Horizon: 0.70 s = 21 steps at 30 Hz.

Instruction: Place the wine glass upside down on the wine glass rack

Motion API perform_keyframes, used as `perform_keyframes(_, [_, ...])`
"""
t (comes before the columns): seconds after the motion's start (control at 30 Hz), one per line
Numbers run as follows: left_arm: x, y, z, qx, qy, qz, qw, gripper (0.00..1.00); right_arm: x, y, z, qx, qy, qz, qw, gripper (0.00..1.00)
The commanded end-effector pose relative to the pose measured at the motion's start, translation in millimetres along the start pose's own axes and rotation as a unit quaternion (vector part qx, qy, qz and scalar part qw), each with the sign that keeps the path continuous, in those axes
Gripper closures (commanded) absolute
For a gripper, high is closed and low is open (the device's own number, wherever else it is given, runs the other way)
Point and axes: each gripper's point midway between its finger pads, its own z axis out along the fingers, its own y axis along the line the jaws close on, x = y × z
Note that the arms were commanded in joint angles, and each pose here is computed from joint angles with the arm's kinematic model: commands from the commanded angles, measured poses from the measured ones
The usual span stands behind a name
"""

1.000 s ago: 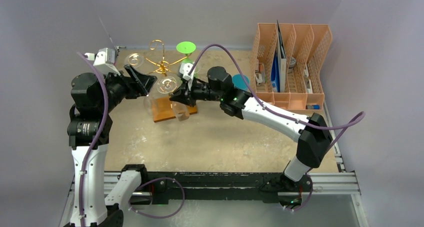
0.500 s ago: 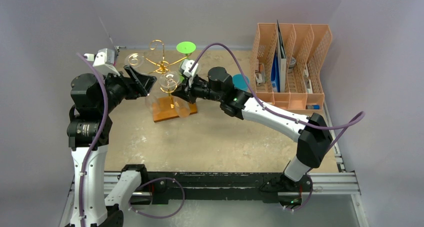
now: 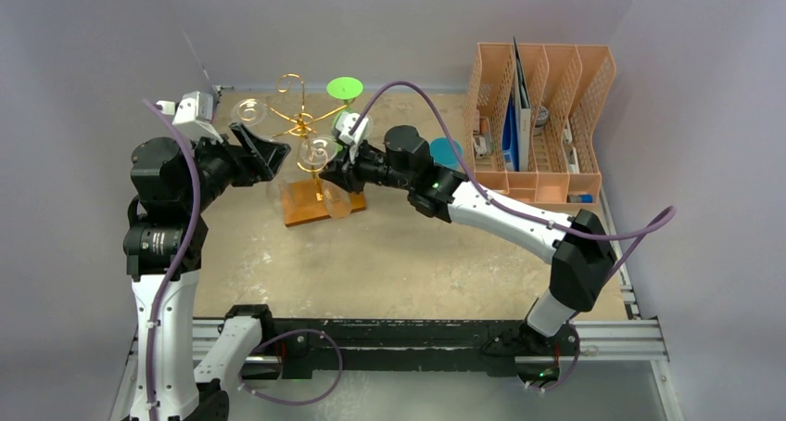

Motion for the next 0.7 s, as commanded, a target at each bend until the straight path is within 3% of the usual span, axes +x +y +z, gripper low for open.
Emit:
perform_keyframes(0.0, [-13.5,-9.5,-8.2,0.010,-0.024,0.020,0.999,0.31,-26.8,11.0,-10.7,-0.021,-0.032,-0.019,0.999,0.73])
perform_keyframes(0.23, [-12.7,-12.0,-10.4,0.013,-0.018,0.020,1.000,0.31,-30.4,14.3,-19.8,-0.021,-0.035,-0.016,0.999,0.56])
perform_keyframes(0.53, [-13.2,-22.1,-19.6,0.028,-0.003,0.038,0.999,0.31,-18.9,21.1,-48.4,-0.010,-0.011,-0.003,1.000,0.46])
perform_keyframes(0.67, [-4.8,-30.7,-23.4,0.055,0.037,0.064,0.996,0.31,-5.5,25.1,-74.2,0.005,0.025,0.014,1.000,0.44])
